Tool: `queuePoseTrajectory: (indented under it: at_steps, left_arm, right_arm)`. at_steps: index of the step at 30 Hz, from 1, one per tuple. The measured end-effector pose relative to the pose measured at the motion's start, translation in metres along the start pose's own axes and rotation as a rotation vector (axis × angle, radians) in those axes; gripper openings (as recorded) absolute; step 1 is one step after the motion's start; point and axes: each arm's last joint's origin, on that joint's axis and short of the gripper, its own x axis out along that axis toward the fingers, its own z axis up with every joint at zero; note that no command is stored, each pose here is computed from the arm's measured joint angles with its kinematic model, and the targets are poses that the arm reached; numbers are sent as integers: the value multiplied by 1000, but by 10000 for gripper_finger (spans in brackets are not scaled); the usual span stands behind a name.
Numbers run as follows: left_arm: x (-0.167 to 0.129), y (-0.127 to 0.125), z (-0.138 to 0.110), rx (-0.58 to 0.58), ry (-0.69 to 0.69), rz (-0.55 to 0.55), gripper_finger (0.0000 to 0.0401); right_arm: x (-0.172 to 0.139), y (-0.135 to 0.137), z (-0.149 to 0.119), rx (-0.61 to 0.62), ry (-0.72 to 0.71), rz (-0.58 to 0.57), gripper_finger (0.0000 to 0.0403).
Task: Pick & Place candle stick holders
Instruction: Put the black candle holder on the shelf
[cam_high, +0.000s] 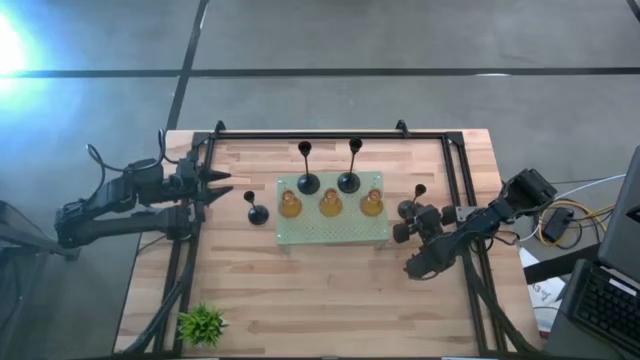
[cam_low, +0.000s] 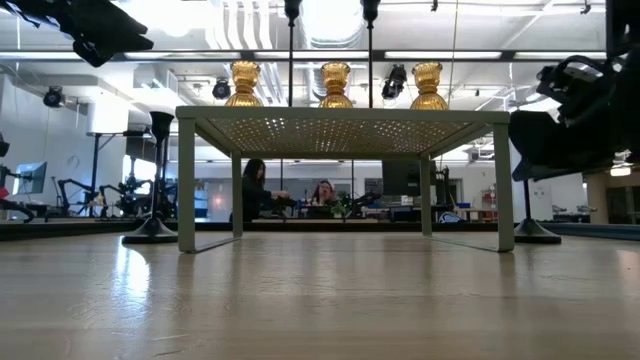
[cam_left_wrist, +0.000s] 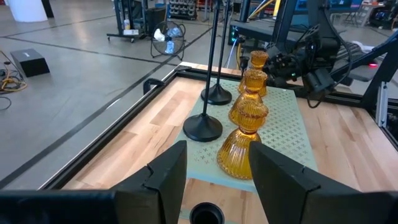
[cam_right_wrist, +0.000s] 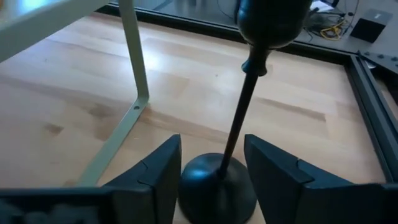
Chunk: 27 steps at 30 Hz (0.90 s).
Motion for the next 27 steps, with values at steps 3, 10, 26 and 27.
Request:
queuePoseTrajectory:
  at_steps: [3, 10, 26, 27]
  left_arm:
    - [0, 0, 0, -1, 0, 0, 177]
    - [0, 0, 0, -2, 0, -1, 177]
    - [0, 0, 0, -3, 0, -1, 177]
    - [0, 0, 0, -2, 0, -1, 177]
  right_arm:
    - [2, 1, 1, 6, -13, -4, 184]
    - [6, 1, 3, -2, -19, -20, 210]
    - [18, 2, 10, -4, -32, -77, 172]
    - [18, 2, 10, -4, -32, -77, 154]
